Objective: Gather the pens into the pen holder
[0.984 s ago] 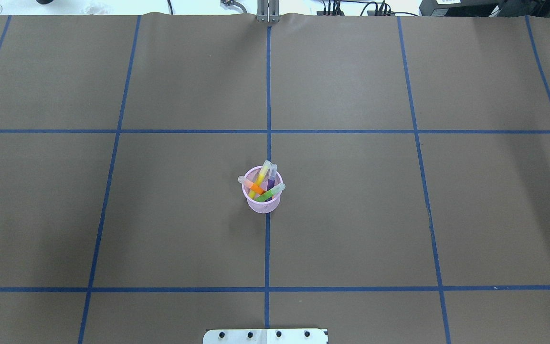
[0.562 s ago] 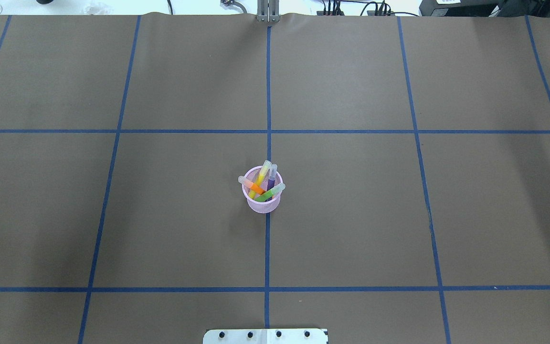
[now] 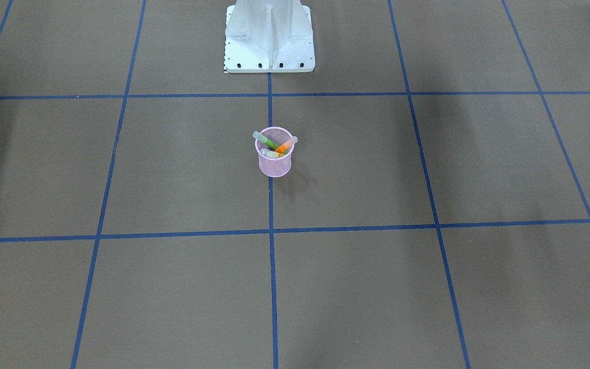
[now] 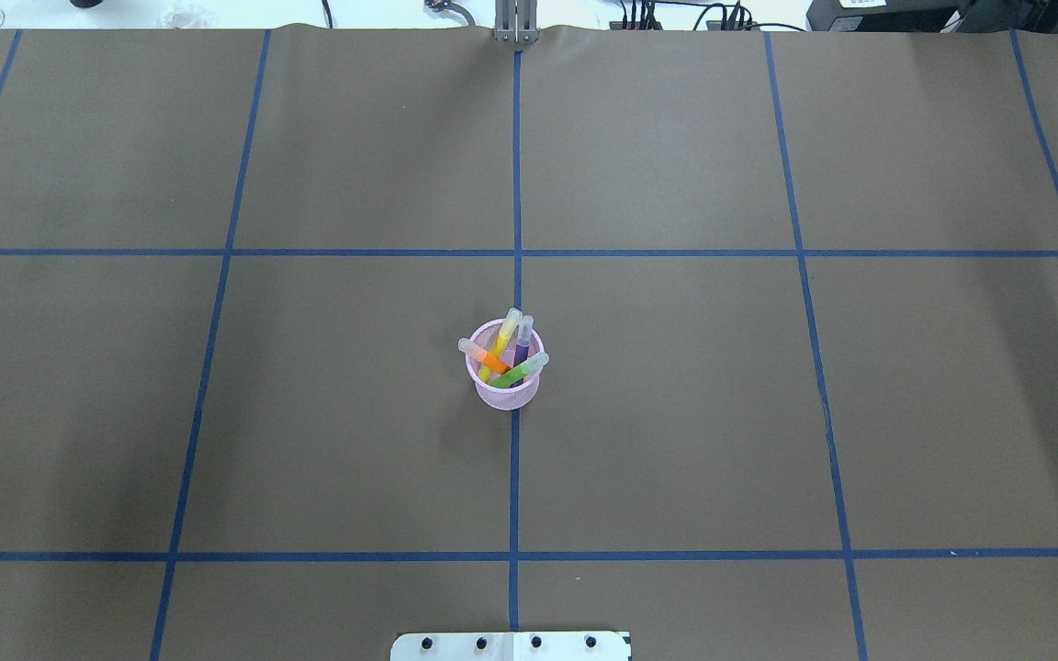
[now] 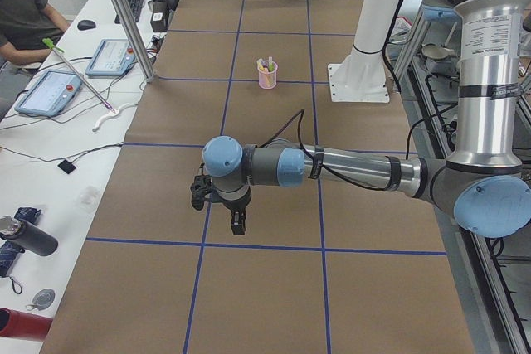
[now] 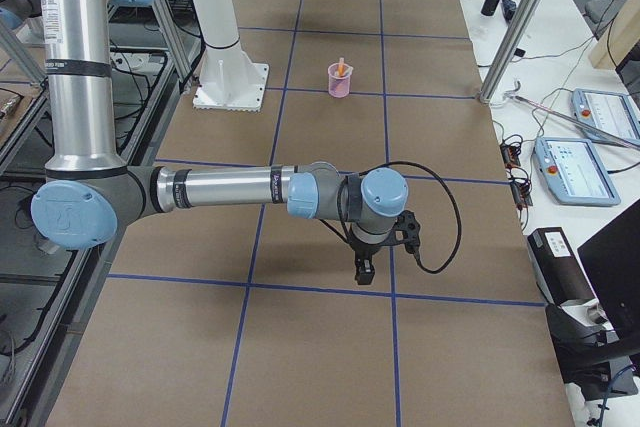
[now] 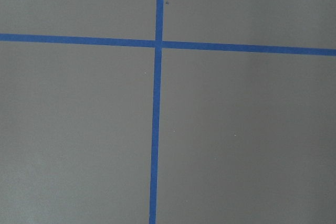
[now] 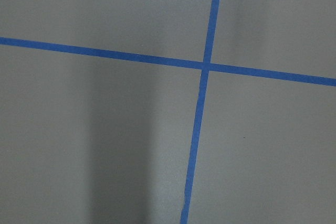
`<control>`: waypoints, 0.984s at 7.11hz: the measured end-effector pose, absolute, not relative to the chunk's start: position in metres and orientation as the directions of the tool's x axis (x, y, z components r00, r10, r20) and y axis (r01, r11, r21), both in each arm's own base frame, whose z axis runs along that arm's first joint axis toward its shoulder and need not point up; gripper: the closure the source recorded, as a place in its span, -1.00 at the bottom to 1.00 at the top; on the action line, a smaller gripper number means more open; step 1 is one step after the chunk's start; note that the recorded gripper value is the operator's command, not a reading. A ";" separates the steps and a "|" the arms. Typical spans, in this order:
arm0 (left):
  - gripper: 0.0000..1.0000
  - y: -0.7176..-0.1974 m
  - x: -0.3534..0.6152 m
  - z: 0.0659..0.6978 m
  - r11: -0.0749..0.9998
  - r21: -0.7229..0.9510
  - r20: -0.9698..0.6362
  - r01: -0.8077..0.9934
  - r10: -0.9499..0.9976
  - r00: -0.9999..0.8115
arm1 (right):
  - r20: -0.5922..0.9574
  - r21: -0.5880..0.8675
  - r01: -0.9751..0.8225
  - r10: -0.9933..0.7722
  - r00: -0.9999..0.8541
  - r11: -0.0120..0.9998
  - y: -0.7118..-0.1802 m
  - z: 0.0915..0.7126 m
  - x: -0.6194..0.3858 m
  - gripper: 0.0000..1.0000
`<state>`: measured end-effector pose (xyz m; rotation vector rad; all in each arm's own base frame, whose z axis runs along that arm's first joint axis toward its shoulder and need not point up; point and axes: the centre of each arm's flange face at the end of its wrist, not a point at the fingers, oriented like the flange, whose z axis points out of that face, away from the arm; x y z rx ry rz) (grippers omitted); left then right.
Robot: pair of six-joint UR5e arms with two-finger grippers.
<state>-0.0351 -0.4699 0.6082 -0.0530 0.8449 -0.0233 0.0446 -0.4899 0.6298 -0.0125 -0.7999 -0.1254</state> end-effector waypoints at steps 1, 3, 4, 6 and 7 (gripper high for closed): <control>-0.99 -0.471 -0.035 0.607 0.999 -0.054 -0.747 0.000 -0.041 0.664 | 0.717 0.029 0.117 -0.102 0.689 0.993 -0.489 0.634 0.045 -0.99; -0.99 -0.473 -0.035 0.604 0.999 -0.046 -0.745 0.000 -0.034 0.666 | 0.718 0.029 0.117 -0.102 0.689 0.993 -0.490 0.634 0.045 -0.99; -0.99 -0.474 -0.035 0.603 0.999 -0.042 -0.744 -0.001 -0.031 0.668 | 0.717 0.030 0.117 -0.103 0.689 0.993 -0.490 0.634 0.045 -0.99; -0.99 -0.474 -0.036 0.603 0.999 -0.040 -0.743 -0.002 -0.029 0.669 | 0.717 0.031 0.117 -0.104 0.689 0.993 -0.491 0.633 0.045 -0.99; -0.99 -0.474 -0.036 0.605 0.999 -0.042 -0.742 -0.003 -0.030 0.669 | 0.717 0.031 0.117 -0.104 0.689 0.993 -0.491 0.633 0.045 -0.99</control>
